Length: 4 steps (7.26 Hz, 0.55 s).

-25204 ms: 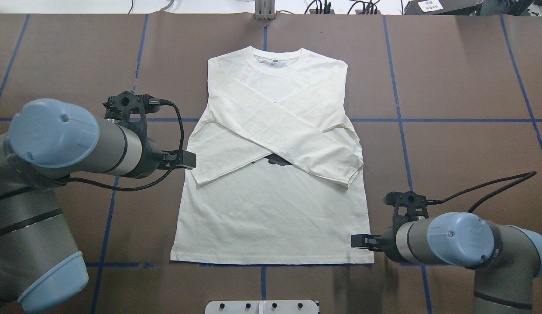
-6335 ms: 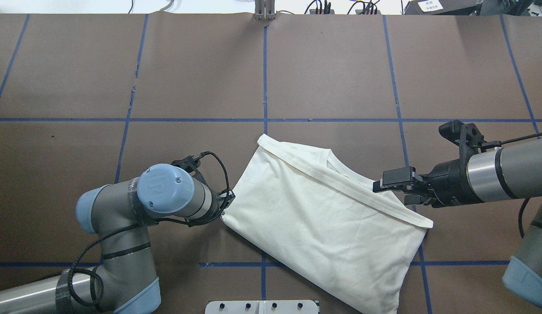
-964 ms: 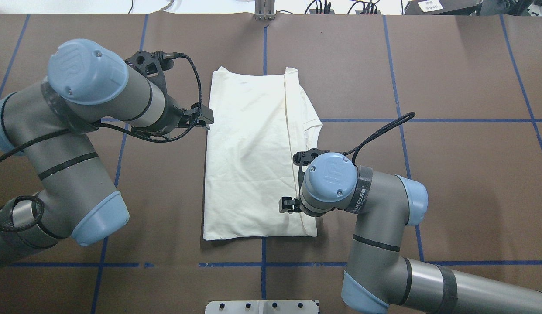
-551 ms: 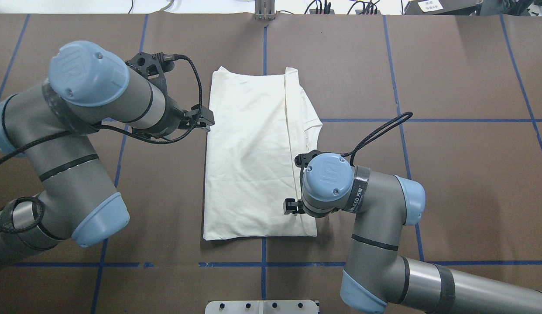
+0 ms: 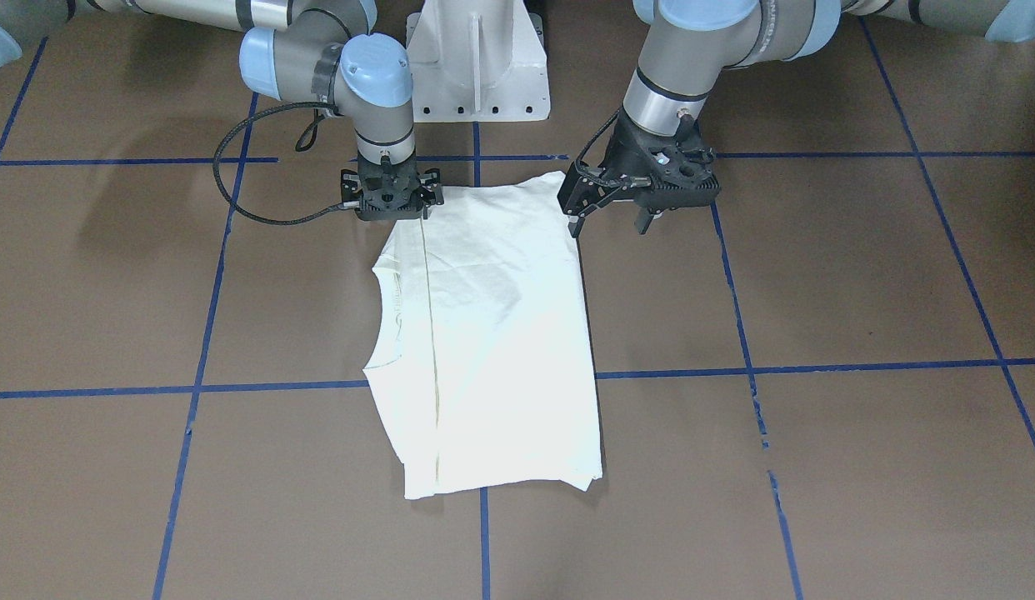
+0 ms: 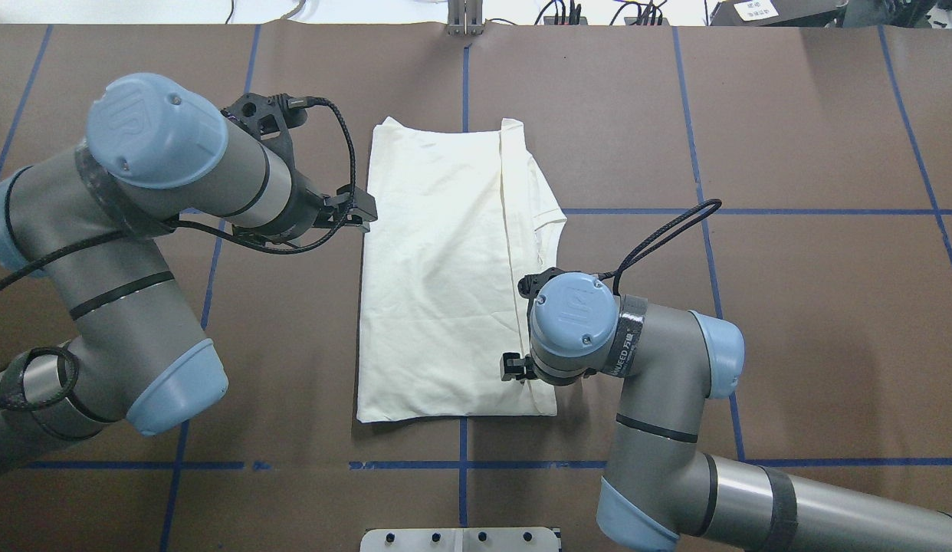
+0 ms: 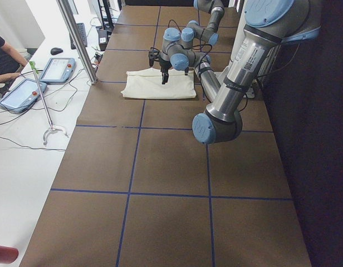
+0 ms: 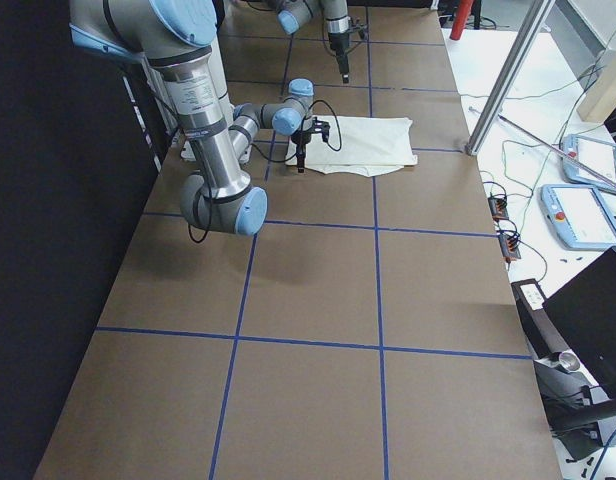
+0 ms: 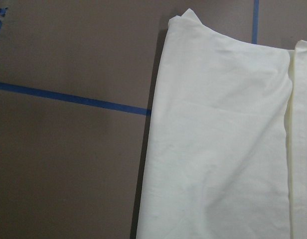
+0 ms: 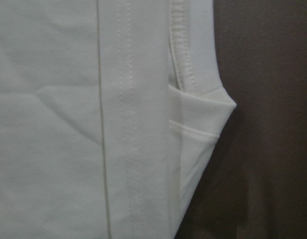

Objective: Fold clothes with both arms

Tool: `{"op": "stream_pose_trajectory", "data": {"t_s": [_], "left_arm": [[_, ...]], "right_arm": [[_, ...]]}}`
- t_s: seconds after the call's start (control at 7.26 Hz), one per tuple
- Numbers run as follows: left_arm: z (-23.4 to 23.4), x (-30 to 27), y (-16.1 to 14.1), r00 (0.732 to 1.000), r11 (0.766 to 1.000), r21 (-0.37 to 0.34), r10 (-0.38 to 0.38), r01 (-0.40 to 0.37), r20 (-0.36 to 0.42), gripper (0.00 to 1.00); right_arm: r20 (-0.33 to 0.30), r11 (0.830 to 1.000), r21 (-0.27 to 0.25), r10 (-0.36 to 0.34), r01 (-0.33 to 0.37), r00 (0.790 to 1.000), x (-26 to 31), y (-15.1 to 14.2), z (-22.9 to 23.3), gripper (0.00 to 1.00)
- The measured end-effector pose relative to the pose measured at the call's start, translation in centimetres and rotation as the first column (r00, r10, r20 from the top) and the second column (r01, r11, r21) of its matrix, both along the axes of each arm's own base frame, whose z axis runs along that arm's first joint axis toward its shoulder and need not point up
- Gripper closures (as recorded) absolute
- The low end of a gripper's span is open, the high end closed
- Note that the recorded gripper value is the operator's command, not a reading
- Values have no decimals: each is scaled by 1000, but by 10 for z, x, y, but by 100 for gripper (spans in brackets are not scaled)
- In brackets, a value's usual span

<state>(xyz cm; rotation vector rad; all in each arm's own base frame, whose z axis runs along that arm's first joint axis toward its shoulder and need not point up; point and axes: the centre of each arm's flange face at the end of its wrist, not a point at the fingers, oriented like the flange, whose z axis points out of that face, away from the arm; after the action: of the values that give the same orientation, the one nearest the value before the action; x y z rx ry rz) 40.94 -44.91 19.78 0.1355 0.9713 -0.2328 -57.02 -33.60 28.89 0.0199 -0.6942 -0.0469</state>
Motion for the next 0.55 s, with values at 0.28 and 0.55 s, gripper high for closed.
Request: {"op": "stream_pose_trajectory", "data": {"t_s": [0.28,0.55], "left_arm": [[0,3,2,1000,1000,0,4,-4,0,0],[0,4,3,1000,1000,-1,7,-7,-1,0]], "right_arm": [[-12,1000,-4,0,0,1000,0,0,2,0],[-22,1000,-6,0,0,1000,1,-1,3,0]]}}
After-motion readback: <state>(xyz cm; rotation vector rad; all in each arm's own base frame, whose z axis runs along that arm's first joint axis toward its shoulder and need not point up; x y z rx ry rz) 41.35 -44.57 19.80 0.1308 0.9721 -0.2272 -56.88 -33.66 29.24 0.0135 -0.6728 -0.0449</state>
